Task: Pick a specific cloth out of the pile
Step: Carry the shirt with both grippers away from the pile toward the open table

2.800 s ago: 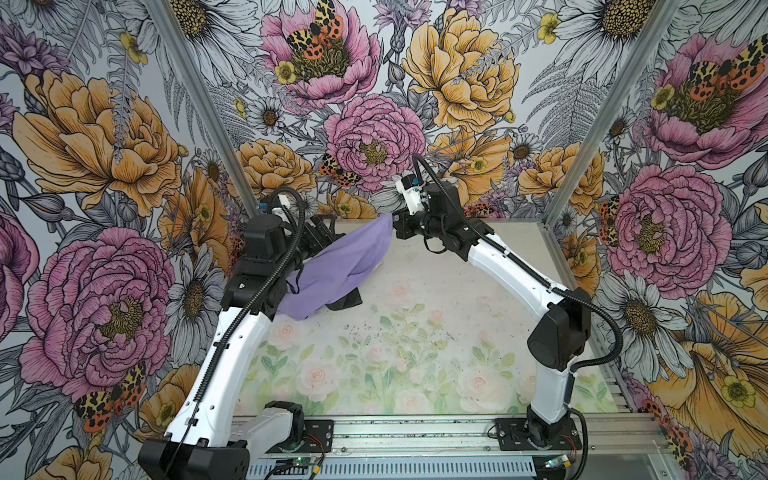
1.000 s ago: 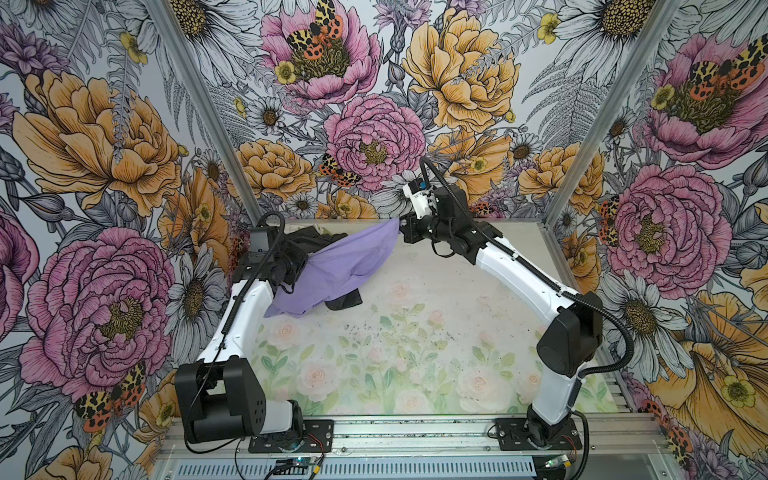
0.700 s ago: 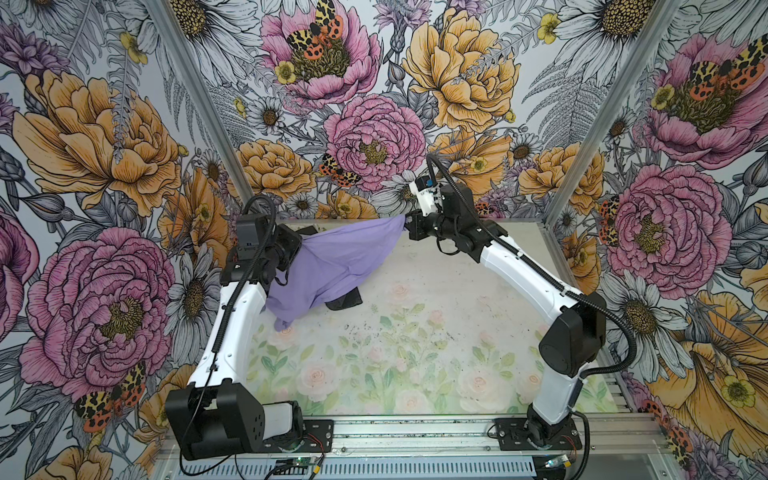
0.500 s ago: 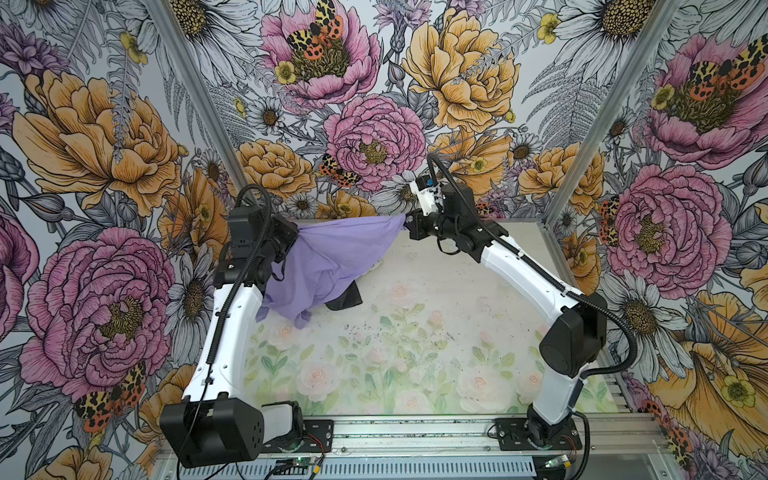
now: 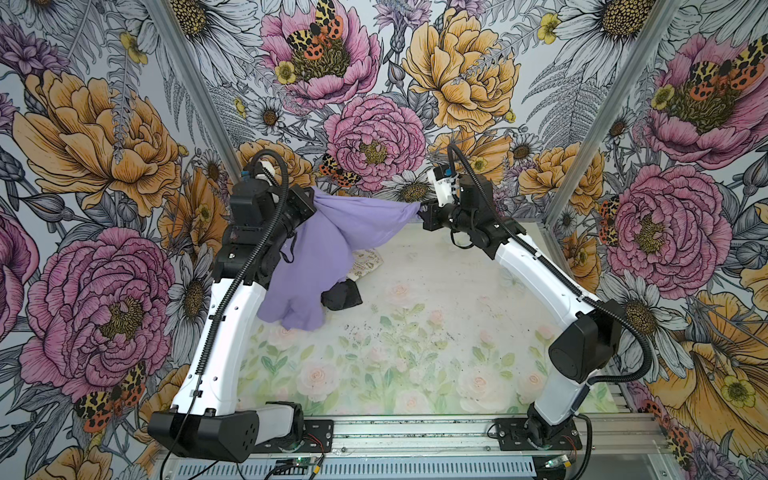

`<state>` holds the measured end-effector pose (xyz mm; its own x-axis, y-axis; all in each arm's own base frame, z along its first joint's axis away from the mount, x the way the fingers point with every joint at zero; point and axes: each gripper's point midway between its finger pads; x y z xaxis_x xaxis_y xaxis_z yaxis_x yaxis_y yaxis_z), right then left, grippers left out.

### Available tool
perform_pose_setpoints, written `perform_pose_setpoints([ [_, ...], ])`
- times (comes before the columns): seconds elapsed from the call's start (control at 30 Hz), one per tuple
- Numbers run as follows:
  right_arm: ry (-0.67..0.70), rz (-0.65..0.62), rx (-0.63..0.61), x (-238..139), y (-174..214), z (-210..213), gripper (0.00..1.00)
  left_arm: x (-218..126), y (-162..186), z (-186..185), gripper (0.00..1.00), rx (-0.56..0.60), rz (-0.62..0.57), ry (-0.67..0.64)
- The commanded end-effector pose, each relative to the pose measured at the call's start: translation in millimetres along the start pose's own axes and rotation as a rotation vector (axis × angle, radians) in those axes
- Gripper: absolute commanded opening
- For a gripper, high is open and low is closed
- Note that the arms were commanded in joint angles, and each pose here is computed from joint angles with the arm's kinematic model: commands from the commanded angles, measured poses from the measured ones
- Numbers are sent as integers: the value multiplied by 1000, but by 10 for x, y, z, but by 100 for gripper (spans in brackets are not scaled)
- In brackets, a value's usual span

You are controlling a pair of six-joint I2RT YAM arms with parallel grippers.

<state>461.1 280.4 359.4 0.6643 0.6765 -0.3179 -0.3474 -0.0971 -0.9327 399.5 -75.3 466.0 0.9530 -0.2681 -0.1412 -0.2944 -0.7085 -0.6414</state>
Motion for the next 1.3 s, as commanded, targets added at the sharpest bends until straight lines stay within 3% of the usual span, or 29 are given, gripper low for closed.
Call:
perform_pose_setpoints([
  [0.0,44,-62,-26,-206,-225,-74,0,27,-102,-334,0,82,-31,88],
  [0.33,122,-103,-16,-442,-370,-374,0,282,86,-993,0,108,40,237],
  [0.73,224,-136,-9,-749,-446,-684,0,789,607,-1839,0,97,158,432],
  [0.77,236,-140,-6,-791,-451,-730,0,972,749,-1840,0,86,183,430],
  [1.03,335,-173,18,-1183,-485,-1040,0,1389,1279,-2315,0,-28,256,569],
  [1.27,426,-197,40,-1544,-462,-1285,0,1747,1922,-2325,0,-162,357,610],
])
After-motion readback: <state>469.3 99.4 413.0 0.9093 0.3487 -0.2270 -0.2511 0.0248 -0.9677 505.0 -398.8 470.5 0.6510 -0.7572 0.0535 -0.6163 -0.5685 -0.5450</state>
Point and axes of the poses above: each gripper's point midway between its finger pads, its own x axis out along the fingers, its own z axis along the line the jaws close on, y = z × x, and after that the axes turned 8 degrees about -x, right-handed
